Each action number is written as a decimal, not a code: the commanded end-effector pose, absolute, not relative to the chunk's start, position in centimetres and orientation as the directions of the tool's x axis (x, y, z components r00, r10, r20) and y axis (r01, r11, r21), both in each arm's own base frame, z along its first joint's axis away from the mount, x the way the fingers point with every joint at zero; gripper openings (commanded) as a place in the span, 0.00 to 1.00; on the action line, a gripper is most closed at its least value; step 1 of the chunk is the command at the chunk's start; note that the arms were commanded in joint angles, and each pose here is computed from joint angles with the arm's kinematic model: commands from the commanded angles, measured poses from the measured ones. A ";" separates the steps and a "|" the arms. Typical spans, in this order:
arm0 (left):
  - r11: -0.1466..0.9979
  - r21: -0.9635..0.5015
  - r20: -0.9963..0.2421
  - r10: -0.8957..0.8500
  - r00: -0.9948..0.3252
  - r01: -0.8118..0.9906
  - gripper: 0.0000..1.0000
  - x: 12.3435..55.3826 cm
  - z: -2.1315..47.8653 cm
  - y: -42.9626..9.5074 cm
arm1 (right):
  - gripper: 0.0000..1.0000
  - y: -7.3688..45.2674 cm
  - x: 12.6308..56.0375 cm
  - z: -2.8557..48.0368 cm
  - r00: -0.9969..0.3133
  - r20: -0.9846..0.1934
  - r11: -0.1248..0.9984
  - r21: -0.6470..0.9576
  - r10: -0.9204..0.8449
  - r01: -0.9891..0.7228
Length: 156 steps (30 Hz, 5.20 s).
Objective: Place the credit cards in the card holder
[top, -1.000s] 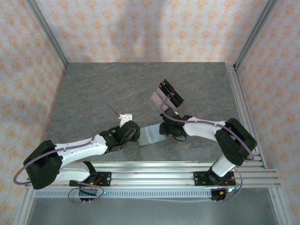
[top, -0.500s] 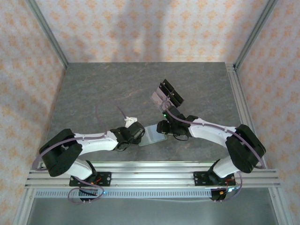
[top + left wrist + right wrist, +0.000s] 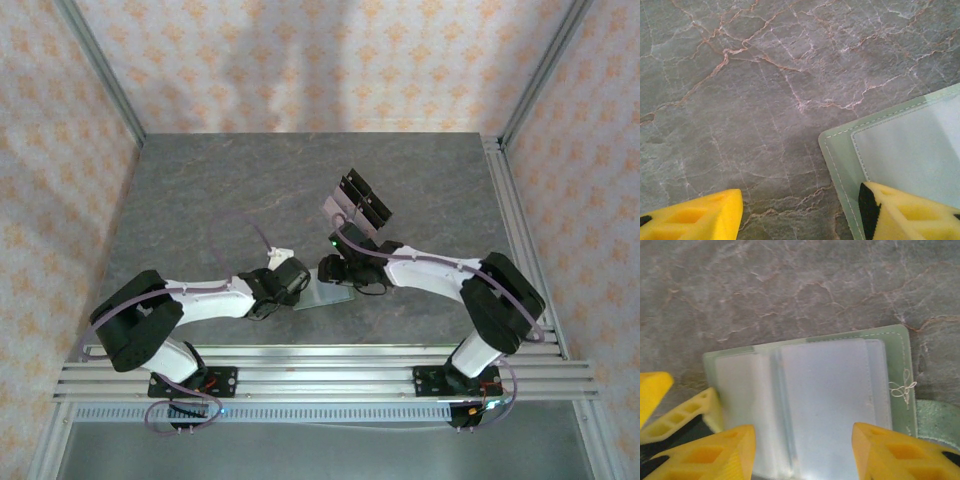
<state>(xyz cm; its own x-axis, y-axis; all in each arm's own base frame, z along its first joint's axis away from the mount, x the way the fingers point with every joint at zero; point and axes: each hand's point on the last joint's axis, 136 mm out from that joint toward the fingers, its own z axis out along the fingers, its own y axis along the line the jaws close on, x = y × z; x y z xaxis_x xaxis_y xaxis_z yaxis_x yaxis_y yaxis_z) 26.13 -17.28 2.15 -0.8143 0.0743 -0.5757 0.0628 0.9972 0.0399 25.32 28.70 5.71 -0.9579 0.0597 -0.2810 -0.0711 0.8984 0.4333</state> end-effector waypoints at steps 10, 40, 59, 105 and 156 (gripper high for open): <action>0.996 0.078 -0.592 0.088 -0.801 0.052 0.63 26.7 2.5 -16.6 | 0.54 27.6 26.2 3.2 -0.958 -0.278 0.922 0.386 0.070 -0.044; 0.999 0.015 -0.642 0.045 -0.765 0.046 0.63 26.9 4.9 -16.9 | 0.56 34.3 25.2 4.8 -0.983 -0.172 0.785 0.616 0.060 -0.060; 0.985 -0.132 -0.754 -0.172 -0.634 -0.110 0.64 26.3 10.3 -12.4 | 0.55 39.3 23.6 6.7 -0.986 -0.164 0.748 0.653 -0.012 -0.117; 0.977 -0.142 -0.712 -0.212 -0.670 -0.159 0.64 26.1 9.1 -11.1 | 0.57 32.1 25.2 2.5 -0.966 -0.235 0.921 0.342 -0.109 -0.187; 0.960 -0.168 -0.761 -0.270 -0.589 -0.222 0.64 24.9 11.7 -8.1 | 0.58 40.3 25.4 11.5 -0.923 -0.348 0.832 0.453 -0.165 -0.319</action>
